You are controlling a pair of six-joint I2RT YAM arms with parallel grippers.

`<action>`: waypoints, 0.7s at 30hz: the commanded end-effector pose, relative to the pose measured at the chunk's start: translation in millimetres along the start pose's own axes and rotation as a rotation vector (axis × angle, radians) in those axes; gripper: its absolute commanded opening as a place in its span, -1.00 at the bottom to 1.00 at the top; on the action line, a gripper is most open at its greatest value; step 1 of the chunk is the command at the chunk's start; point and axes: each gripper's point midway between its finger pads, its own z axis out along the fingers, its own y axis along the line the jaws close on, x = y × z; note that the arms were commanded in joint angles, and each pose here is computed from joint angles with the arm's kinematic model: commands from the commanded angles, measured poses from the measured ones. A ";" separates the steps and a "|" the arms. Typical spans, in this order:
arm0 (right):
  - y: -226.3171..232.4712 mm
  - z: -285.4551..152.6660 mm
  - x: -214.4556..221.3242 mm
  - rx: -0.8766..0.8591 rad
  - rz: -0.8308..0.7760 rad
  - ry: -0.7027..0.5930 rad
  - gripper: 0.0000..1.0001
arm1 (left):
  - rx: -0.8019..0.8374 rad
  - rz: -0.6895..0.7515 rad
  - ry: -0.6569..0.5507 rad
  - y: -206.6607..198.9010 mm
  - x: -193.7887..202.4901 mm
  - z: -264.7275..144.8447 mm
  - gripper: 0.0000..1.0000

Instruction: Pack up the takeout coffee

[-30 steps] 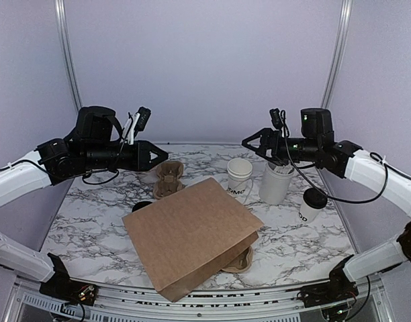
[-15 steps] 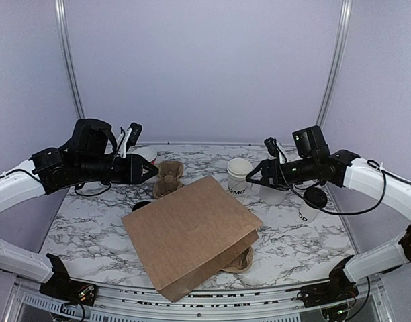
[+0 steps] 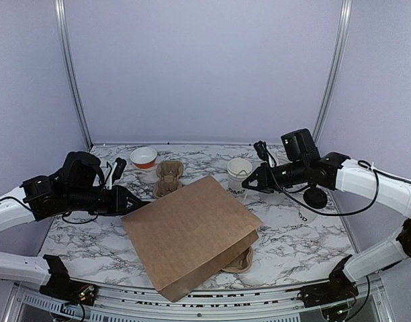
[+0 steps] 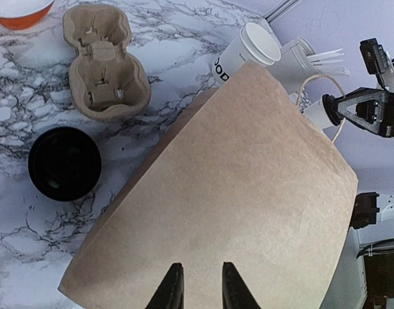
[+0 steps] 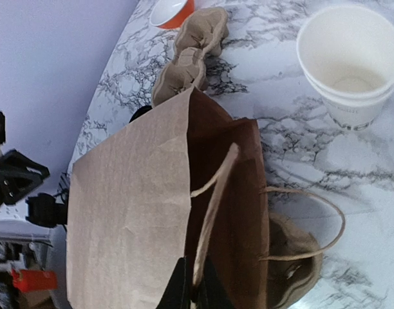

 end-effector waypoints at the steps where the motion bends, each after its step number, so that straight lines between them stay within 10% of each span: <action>1: 30.0 -6.8 -21.6 -0.040 -0.030 -0.080 -0.99 | 0.039 -0.055 0.053 0.6 21.4 -1.6 -0.63; 21: 141.0 -63.5 -46.3 -0.091 -0.207 -0.330 -1.00 | -0.020 -0.048 0.178 25.8 74.6 -1.5 -0.78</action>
